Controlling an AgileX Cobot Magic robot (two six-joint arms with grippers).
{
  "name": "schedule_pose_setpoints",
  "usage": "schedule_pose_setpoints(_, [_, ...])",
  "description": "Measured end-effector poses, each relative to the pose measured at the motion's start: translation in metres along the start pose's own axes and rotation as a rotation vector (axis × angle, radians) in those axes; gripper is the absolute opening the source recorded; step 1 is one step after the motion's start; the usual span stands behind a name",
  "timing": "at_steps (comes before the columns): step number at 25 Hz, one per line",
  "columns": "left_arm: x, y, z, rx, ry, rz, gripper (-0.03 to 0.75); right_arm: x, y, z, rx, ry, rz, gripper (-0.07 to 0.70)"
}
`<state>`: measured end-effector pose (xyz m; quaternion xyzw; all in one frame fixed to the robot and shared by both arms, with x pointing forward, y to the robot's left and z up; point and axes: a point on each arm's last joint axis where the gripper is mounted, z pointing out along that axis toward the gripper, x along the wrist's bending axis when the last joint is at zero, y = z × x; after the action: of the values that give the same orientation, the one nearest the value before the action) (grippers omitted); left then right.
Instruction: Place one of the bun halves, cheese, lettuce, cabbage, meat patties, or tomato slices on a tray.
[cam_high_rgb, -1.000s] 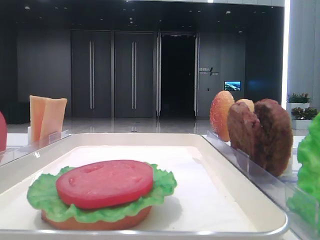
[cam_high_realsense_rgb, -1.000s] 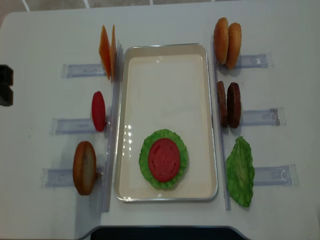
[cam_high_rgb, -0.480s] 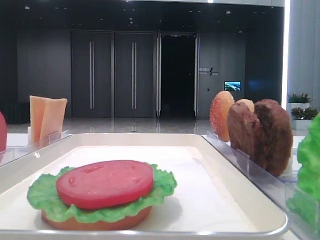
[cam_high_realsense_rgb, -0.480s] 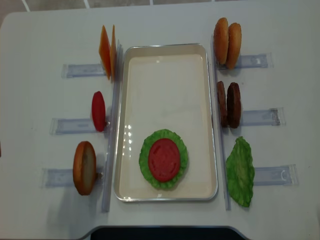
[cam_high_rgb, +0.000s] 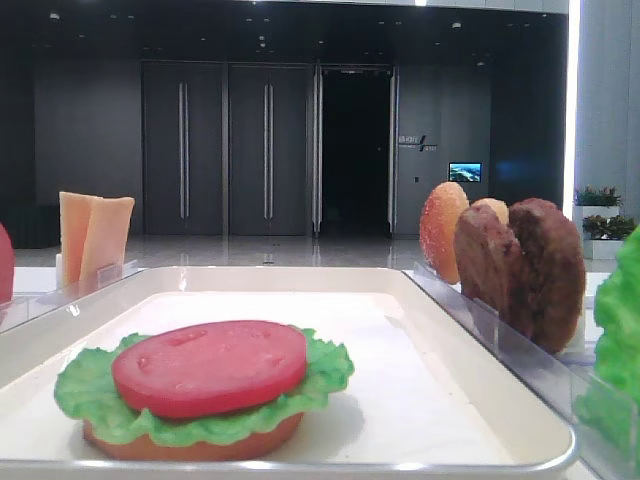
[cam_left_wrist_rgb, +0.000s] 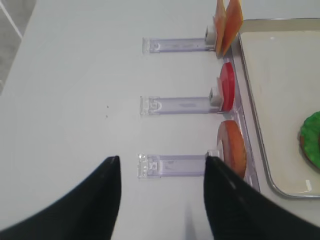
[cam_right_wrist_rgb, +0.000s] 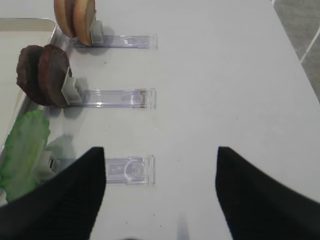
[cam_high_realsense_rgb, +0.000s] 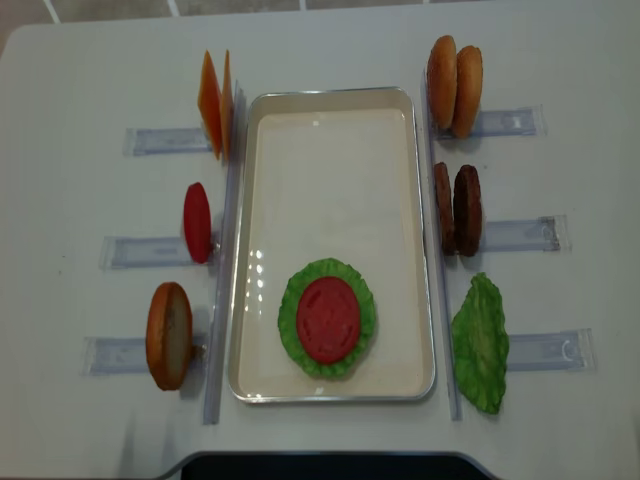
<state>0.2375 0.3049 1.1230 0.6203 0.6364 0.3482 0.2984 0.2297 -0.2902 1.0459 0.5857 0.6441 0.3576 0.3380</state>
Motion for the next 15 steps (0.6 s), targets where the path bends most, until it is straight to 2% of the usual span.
schedule_pose_setpoints(5, [-0.001,-0.014,-0.010,-0.064,-0.011,0.019,0.409,0.000,0.000,0.000,0.000,0.000,0.000,0.478])
schedule_pose_setpoints(13, [-0.009,-0.051,0.001,-0.145,-0.067,0.043,0.409,0.000,0.000,0.000,0.000,0.000,0.000,0.478])
schedule_pose_setpoints(15, [-0.010,-0.058,0.009,-0.137,-0.070,0.054,0.409,0.000,0.000,0.000,0.000,0.000,0.000,0.478])
